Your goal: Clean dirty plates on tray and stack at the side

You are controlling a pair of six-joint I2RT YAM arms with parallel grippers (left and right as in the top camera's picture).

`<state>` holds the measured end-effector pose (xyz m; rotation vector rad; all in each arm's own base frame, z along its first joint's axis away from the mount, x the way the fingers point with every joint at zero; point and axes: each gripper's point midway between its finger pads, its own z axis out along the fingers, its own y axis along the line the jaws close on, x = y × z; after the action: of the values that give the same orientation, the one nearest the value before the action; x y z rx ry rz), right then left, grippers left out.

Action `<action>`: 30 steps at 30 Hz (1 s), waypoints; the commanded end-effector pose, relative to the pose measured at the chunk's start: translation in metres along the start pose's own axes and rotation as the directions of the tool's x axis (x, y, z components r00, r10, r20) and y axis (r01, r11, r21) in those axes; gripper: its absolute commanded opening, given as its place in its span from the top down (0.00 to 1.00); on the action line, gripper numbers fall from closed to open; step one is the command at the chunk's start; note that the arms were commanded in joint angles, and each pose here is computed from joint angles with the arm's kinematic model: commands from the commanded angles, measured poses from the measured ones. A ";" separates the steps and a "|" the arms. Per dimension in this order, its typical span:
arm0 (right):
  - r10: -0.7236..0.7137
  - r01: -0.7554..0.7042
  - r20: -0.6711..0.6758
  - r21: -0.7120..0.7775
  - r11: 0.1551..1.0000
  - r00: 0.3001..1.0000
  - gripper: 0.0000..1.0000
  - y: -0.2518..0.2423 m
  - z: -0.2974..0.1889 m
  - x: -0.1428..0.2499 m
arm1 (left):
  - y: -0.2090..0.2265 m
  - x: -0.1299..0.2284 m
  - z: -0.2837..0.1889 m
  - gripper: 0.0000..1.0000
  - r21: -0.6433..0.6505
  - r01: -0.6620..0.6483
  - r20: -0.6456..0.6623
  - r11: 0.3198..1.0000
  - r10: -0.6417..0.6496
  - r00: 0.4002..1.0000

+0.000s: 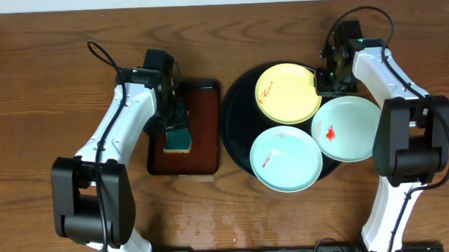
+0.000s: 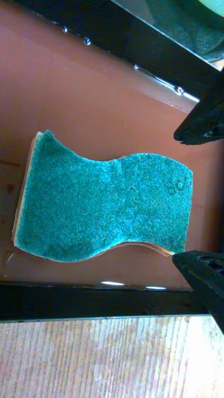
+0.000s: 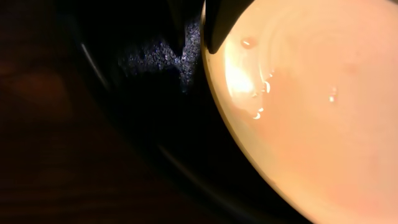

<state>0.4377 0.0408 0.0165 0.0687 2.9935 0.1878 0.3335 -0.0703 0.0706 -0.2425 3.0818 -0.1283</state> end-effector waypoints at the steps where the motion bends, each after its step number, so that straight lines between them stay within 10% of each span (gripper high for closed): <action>1: 0.005 -0.005 -0.009 0.005 1.000 1.000 0.89 0.000 0.008 0.007 | 0.001 -0.004 -0.001 0.43 -0.017 0.003 0.010 1.000 -0.003 1.000; 30: 0.008 -0.007 0.032 -0.014 1.000 0.999 0.95 0.005 -0.002 -0.008 | 0.001 -0.004 -0.001 0.44 -0.017 0.003 0.010 1.000 -0.003 1.000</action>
<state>0.4384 0.0415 0.0112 0.0739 2.9825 0.1952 0.3335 -0.0703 0.0706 -0.2425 3.0818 -0.1283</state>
